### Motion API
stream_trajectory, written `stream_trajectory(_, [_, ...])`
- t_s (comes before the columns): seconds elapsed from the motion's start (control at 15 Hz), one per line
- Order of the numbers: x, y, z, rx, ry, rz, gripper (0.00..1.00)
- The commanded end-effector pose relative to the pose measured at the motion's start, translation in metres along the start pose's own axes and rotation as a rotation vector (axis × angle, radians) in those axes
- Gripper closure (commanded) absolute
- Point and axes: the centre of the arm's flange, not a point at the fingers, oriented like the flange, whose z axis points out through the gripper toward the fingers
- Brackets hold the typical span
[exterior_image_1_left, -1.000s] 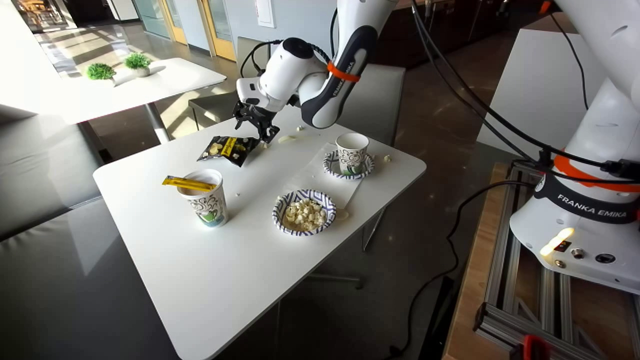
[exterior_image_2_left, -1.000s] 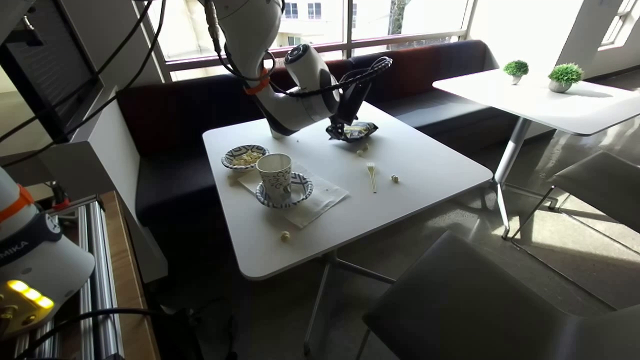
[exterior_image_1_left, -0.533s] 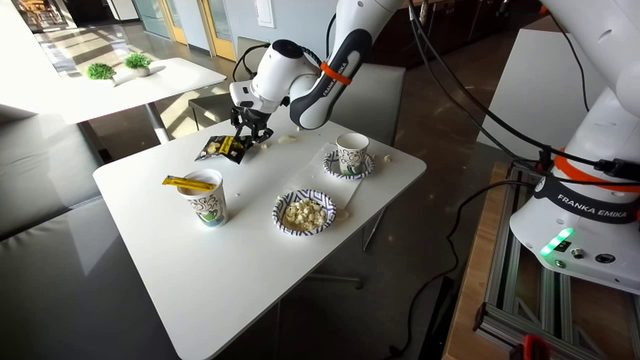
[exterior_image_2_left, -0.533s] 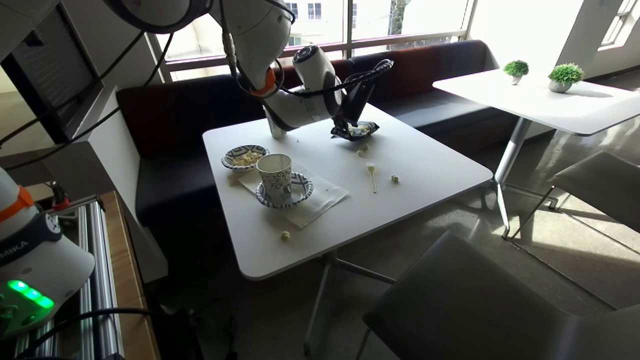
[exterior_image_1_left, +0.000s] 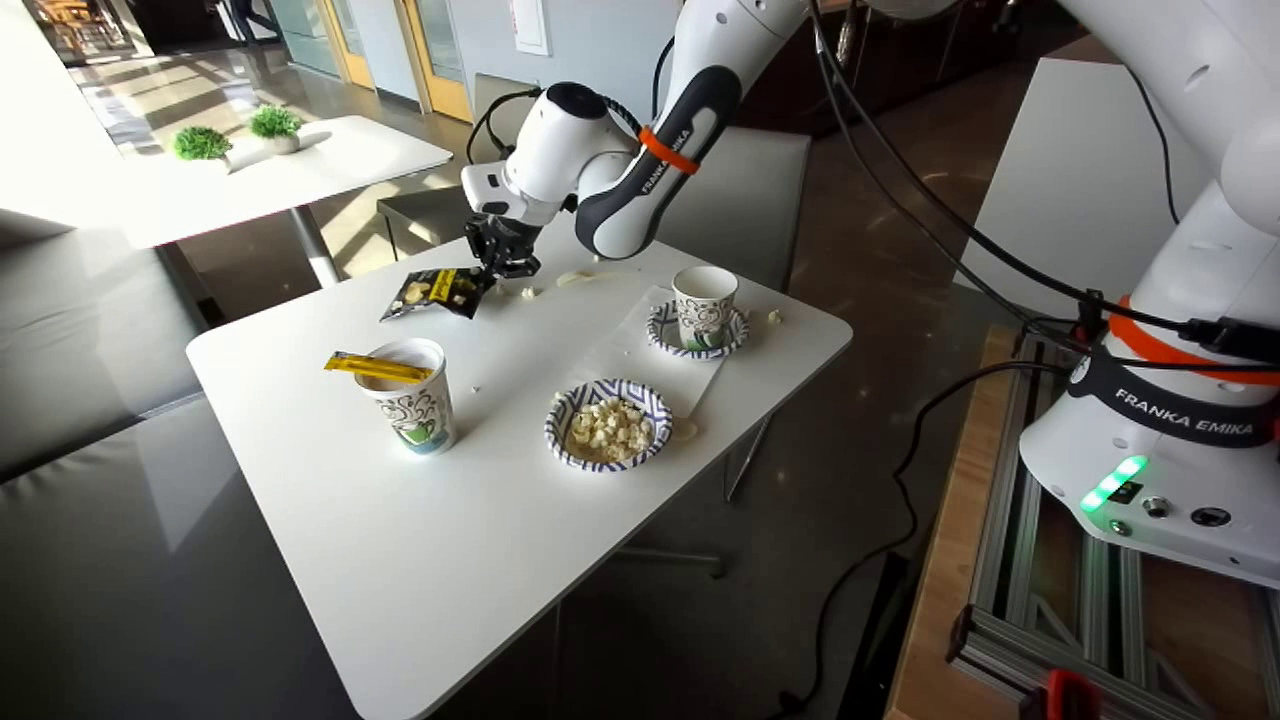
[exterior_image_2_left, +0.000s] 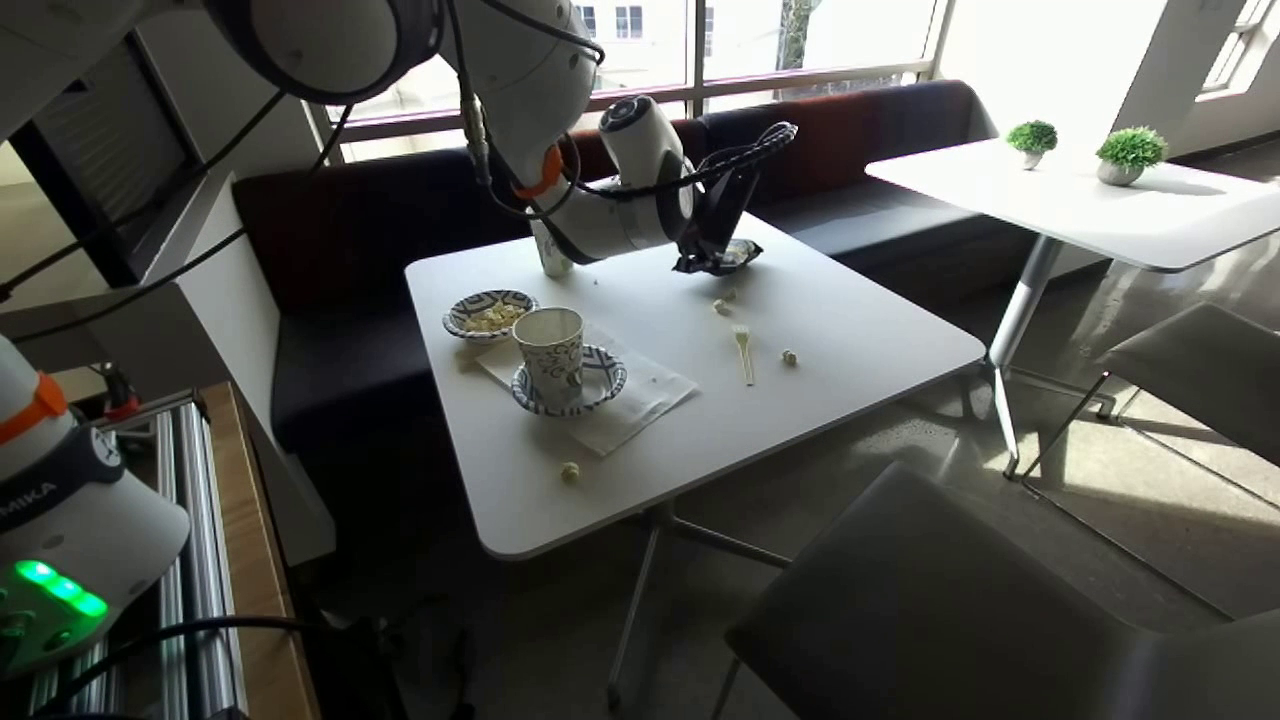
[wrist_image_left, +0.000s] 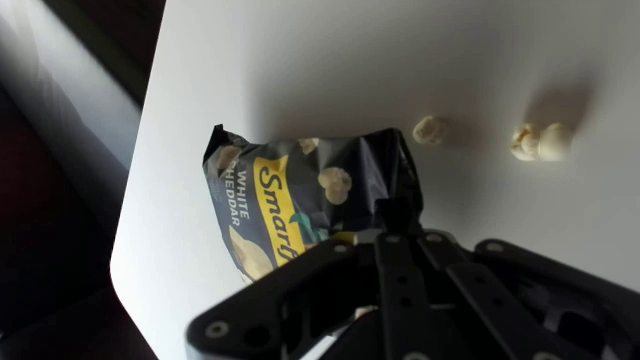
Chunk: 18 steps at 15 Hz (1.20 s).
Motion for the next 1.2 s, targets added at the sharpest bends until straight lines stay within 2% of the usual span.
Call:
stream_trajectory(0.0, [0.002, 0.007, 0.005, 0.029, 0.052, 0.019, 1.0])
stream_trajectory(0.27, [0.024, 0.013, -0.024, 0.087, 0.094, 0.13, 1.0])
stream_trajectory(0.47, [0.042, 0.011, -0.051, 0.195, 0.089, 0.237, 1.0])
stream_trajectory(0.8, [0.041, -0.012, -0.079, 0.336, 0.06, 0.458, 1.0])
stream_trajectory(1.13, [0.051, -0.039, -0.102, 0.523, 0.063, 0.62, 1.0])
